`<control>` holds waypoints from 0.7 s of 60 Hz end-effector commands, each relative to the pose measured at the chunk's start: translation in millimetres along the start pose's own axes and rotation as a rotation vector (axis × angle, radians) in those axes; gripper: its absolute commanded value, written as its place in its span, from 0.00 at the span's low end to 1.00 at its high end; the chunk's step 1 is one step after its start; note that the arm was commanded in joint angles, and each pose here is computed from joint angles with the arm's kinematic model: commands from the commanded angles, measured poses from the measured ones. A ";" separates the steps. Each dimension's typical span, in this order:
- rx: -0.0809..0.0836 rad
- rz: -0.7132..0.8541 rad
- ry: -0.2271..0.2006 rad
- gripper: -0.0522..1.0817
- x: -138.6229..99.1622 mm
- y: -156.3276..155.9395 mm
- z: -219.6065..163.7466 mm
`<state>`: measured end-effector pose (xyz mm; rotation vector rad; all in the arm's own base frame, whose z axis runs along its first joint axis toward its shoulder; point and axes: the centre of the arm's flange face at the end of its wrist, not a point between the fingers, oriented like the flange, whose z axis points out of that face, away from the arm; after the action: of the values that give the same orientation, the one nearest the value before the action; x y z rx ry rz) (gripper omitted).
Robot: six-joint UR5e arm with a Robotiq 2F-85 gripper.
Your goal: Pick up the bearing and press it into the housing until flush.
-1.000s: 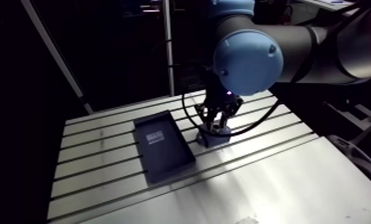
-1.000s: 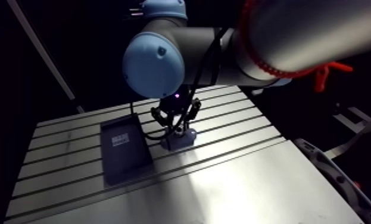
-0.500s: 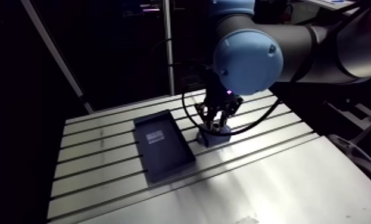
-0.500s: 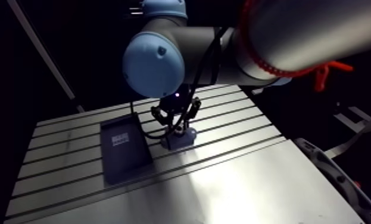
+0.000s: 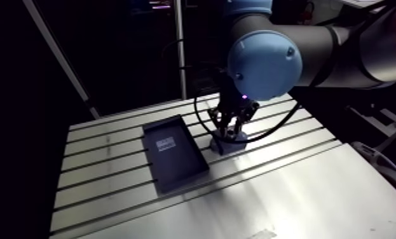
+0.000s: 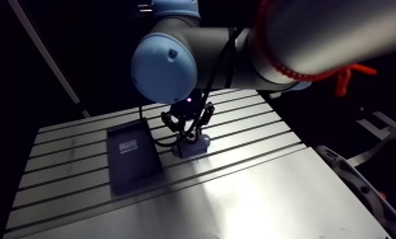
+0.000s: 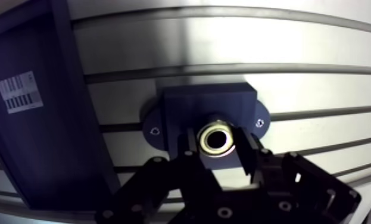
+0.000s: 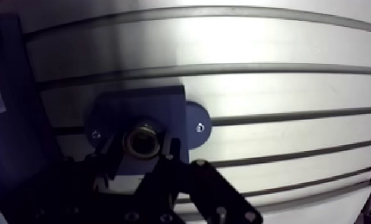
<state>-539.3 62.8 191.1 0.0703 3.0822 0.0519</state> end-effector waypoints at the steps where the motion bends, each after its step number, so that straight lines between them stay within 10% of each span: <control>1: 0.002 -0.001 0.001 0.62 -0.2 -1.1 -0.2; 42: 0.001 -0.002 -0.004 0.62 -1.8 -1.4 1.6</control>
<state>-537.9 62.0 190.0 0.0693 3.0791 0.0510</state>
